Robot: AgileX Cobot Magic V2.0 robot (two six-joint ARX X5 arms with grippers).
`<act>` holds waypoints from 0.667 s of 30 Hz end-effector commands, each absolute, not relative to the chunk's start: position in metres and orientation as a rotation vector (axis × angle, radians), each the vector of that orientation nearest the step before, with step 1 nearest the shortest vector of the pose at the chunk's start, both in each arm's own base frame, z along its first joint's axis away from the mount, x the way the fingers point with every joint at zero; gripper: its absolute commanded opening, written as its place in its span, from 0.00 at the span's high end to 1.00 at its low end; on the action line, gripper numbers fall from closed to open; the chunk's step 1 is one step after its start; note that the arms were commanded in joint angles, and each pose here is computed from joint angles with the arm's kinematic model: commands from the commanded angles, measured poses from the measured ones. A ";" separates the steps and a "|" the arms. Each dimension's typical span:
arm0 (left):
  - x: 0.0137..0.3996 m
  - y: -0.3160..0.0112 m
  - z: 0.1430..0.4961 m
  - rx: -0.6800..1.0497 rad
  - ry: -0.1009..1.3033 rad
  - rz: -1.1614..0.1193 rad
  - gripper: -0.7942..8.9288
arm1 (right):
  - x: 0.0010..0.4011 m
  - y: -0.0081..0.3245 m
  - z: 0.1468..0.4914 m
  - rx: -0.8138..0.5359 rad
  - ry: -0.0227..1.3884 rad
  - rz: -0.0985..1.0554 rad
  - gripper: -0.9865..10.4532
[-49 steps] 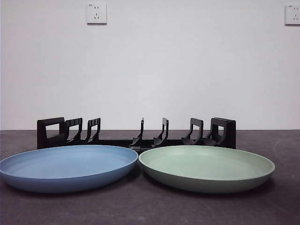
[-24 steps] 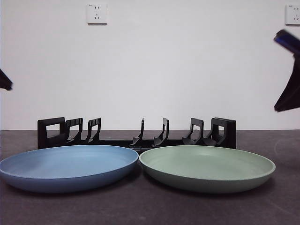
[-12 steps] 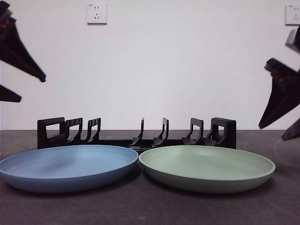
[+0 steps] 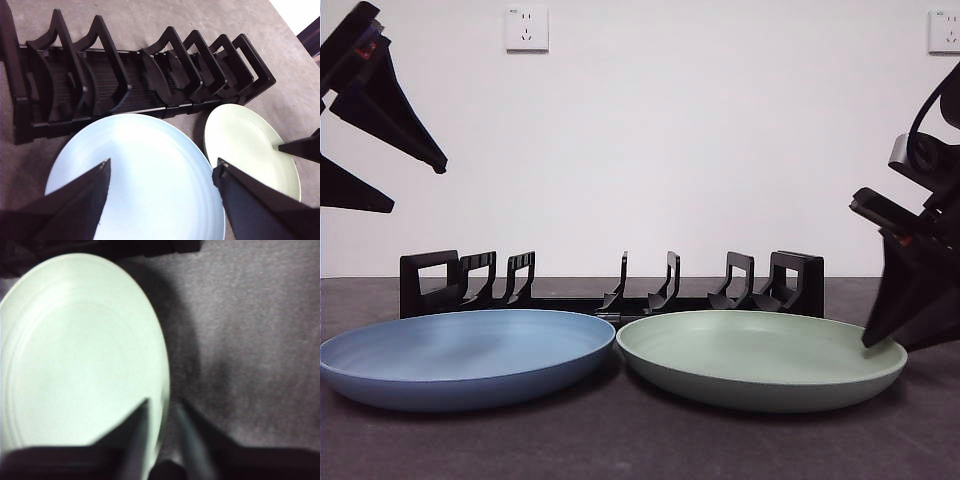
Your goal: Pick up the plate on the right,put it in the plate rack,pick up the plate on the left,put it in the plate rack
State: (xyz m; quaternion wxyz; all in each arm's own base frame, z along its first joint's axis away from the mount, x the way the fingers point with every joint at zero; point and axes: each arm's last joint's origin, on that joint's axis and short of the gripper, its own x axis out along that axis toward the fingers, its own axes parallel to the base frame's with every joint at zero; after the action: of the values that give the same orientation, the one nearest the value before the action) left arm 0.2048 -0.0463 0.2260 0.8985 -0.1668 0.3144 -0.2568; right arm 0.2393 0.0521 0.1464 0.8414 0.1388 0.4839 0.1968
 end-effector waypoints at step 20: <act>0.176 -0.125 0.287 0.396 0.429 -0.994 0.56 | 0.250 0.059 0.240 0.294 1.000 0.428 0.92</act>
State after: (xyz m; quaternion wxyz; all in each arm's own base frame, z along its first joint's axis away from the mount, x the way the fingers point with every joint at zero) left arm 0.1811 -0.1174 0.2853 0.8548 0.1148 0.2373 -0.4470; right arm 0.2493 0.0575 0.2382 0.8446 0.1477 0.4767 0.1937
